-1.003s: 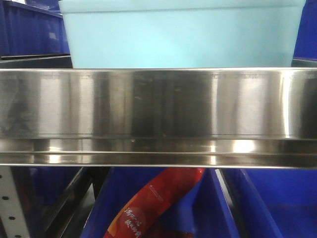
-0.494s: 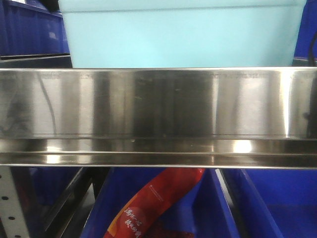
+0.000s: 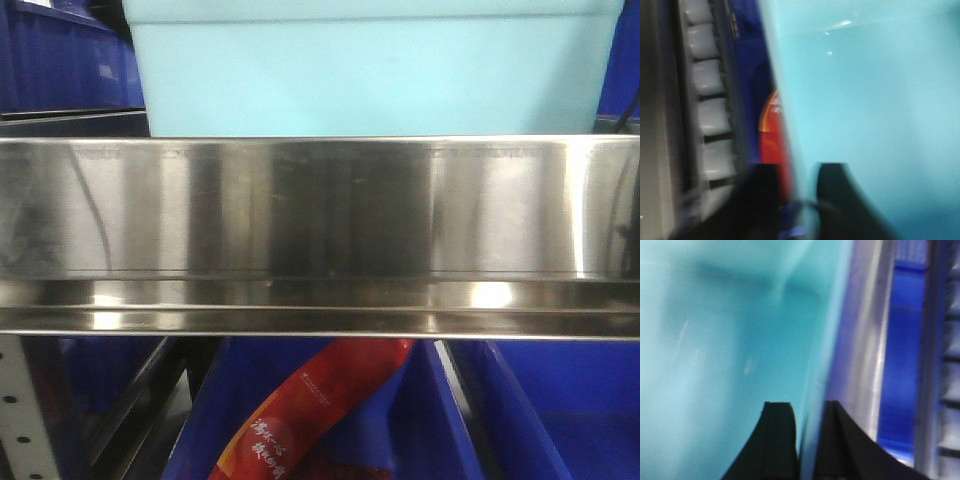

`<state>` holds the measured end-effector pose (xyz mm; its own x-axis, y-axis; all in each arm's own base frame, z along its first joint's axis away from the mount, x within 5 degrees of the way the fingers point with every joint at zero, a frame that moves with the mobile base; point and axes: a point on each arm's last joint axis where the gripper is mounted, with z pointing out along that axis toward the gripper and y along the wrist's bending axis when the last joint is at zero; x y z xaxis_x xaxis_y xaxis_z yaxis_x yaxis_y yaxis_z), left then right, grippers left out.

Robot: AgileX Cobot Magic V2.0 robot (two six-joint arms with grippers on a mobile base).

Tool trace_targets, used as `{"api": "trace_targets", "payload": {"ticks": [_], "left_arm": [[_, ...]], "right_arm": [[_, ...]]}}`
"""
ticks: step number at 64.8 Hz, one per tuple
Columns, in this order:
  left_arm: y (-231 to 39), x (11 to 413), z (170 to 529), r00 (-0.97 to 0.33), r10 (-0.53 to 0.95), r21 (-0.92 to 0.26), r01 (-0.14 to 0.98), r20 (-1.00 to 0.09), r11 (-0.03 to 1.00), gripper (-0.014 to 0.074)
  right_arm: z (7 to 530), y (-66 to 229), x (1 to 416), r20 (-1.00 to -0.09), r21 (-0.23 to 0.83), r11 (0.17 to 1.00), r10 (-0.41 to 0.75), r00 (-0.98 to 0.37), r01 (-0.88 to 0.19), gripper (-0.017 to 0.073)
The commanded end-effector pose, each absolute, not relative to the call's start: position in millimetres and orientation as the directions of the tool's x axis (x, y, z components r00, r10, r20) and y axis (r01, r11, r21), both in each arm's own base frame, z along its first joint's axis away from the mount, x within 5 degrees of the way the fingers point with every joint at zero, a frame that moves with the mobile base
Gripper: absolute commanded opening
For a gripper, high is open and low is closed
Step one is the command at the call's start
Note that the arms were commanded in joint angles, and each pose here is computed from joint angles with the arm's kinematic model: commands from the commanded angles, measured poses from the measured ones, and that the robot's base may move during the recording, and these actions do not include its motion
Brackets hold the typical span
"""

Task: Fetch blue bin and place on conveyor start
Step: 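Lift the turquoise bin up off the shelf with both grippers, then hold the bin with both grippers and back away from the shelf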

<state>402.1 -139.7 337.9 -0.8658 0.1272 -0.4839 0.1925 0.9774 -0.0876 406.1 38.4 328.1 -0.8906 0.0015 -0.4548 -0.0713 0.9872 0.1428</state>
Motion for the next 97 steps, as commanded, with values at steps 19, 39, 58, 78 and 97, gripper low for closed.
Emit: {"api": "trace_targets", "payload": {"ticks": [19,39,58,78,97], "left_arm": [[-135,392,360,-0.841,0.128,-0.075,0.196,-0.525,0.978,-0.0111],[-128,332,440,-0.726,0.123,-0.088,0.246,-0.676,0.965,-0.0111],[-111,271,493,-0.641,0.105,-0.1,0.275,-0.76,0.956,-0.0111],[-101,248,512,-0.596,0.08,-0.112,0.278,-0.799,0.954,-0.0111],[-103,253,508,-0.606,0.084,-0.11,0.276,-0.791,0.955,-0.0111]], "right_arm": [[355,35,393,-0.521,0.108,0.99,-0.018,-0.853,-0.087,-0.0152],[440,36,329,-0.702,0.1,0.987,-0.022,-0.712,-0.129,-0.0152],[491,37,266,-0.801,0.111,0.979,-0.012,-0.599,-0.169,-0.0152],[505,34,239,-0.817,0.106,0.979,-0.015,-0.576,-0.176,-0.0152],[506,34,240,-0.822,0.106,0.979,-0.013,-0.569,-0.176,-0.0152]]}}
